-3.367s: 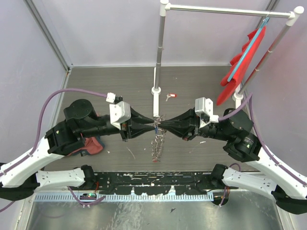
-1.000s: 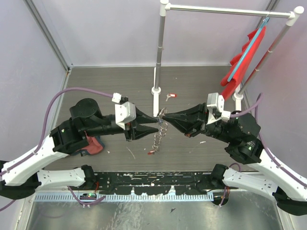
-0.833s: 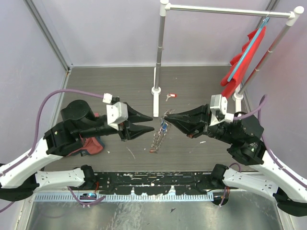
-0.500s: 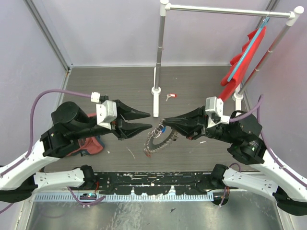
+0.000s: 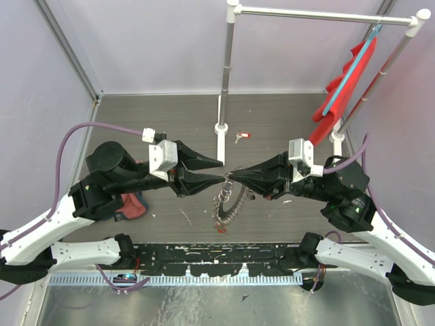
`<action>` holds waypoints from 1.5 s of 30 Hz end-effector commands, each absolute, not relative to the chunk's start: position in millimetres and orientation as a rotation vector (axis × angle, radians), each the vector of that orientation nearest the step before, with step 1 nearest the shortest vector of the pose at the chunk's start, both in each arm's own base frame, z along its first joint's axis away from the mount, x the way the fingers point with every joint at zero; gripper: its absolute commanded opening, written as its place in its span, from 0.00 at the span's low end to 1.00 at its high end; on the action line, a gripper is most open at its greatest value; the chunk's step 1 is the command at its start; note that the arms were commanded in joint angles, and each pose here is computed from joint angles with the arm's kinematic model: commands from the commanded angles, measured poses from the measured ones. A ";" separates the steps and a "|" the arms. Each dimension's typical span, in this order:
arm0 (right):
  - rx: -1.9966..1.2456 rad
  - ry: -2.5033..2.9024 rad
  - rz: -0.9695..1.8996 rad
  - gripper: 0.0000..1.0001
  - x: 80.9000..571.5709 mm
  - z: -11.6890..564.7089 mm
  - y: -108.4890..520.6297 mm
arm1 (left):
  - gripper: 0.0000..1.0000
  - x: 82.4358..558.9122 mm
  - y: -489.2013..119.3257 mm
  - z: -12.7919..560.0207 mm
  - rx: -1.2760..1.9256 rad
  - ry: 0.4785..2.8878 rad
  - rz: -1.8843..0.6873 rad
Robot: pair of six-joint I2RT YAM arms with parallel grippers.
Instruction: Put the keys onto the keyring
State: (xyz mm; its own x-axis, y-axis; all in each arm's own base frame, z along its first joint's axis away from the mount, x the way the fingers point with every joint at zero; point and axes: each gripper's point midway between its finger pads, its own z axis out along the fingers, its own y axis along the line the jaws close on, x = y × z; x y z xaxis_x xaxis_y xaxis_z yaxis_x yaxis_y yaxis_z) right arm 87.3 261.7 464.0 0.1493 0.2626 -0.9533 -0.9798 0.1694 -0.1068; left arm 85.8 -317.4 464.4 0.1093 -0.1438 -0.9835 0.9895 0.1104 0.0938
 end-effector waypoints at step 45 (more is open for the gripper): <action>-0.976 1.190 0.947 0.42 92.0 482.5 222.2 | 0.00 91.2 -311.3 410.8 1.400 1.344 -0.927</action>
State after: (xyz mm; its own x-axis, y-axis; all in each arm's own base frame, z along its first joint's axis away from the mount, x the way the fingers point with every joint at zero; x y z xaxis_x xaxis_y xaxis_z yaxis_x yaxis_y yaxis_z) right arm 84.7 222.8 500.8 0.1879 0.1975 -0.9621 -0.9514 0.2799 -0.1284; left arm 91.9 -327.2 412.7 0.0733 0.1800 -0.9809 0.9945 0.0610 0.0855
